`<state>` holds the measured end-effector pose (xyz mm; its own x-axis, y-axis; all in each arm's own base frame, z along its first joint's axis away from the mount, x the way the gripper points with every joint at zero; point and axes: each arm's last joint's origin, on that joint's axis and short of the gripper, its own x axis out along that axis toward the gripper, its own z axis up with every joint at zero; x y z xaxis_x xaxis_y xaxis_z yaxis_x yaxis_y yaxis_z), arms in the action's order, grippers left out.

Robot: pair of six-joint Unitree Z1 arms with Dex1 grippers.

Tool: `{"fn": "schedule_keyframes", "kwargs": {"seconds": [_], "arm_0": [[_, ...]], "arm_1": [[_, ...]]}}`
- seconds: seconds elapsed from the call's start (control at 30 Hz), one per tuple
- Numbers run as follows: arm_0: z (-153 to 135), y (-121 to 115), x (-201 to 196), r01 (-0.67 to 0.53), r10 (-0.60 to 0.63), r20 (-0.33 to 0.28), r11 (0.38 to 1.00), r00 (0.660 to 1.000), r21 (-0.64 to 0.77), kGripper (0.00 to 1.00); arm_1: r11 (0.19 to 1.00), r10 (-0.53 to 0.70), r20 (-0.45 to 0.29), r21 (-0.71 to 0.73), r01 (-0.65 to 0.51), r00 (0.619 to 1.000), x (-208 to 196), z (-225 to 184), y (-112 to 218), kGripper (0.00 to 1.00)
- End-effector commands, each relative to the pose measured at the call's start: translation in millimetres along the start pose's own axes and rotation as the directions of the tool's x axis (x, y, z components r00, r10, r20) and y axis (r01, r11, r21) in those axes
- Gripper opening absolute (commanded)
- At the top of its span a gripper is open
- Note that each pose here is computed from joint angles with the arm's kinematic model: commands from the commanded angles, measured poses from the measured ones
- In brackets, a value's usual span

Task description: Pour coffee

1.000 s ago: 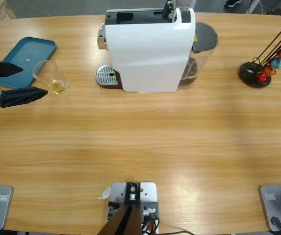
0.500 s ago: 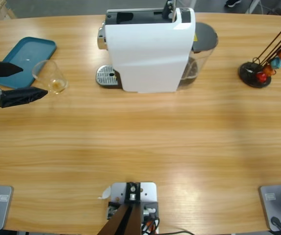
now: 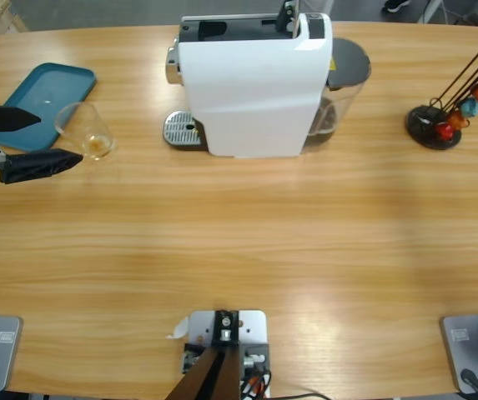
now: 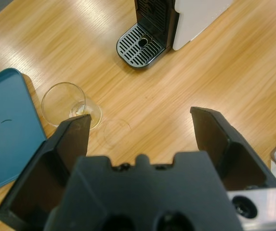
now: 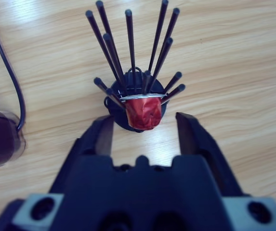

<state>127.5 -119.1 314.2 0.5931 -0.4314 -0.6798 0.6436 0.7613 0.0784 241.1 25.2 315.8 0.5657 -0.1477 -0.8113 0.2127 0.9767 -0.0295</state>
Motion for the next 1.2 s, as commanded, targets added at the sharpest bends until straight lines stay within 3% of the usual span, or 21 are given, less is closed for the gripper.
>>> {"fn": "schedule_keyframes", "kwargs": {"seconds": [0.03, 0.1, 0.13, 0.3, 0.37, 0.77, 1.2], "arm_0": [[-6, -3, 9, 0.005, -0.005, -0.055, 1.0, 0.998, 0.004, 0.895], [-6, -3, 9, 0.005, -0.005, -0.055, 1.0, 0.998, 0.004, 0.895], [-6, -3, 9, 0.005, -0.005, -0.057, 1.0, 0.998, 0.004, 0.895], [-6, -2, 9, 0.005, -0.005, -0.057, 1.0, 0.998, 0.004, 0.895], [-6, -3, 9, 0.005, -0.005, -0.056, 1.0, 0.998, 0.004, 0.895], [-6, -2, 9, 0.005, -0.005, -0.055, 1.0, 0.998, 0.004, 0.895], [-6, -3, 9, 0.005, -0.005, -0.055, 1.0, 0.998, 0.004, 0.895]], "arm_1": [[1.0, -0.018, -0.021, -0.014, 0.018, 1.0, 7, -2, -2, 0.342], [1.0, -0.018, -0.021, -0.015, 0.018, 1.0, 7, -2, -3, 0.304], [1.0, -0.019, -0.023, -0.016, 0.018, 1.0, 7, -3, -3, 0.234], [1.0, -0.016, -0.028, -0.018, 0.016, 0.999, 8, -3, -2, 0.211], [1.0, -0.016, -0.03, -0.02, 0.015, 0.999, 9, -3, -2, 0.082], [1.0, -0.012, -0.016, -0.018, 0.012, 1.0, 3, -6, -4, 0.082], [1.0, -0.004, 0.048, -0.017, 0.005, 0.999, -14, -3, -8, 0.085]]}}
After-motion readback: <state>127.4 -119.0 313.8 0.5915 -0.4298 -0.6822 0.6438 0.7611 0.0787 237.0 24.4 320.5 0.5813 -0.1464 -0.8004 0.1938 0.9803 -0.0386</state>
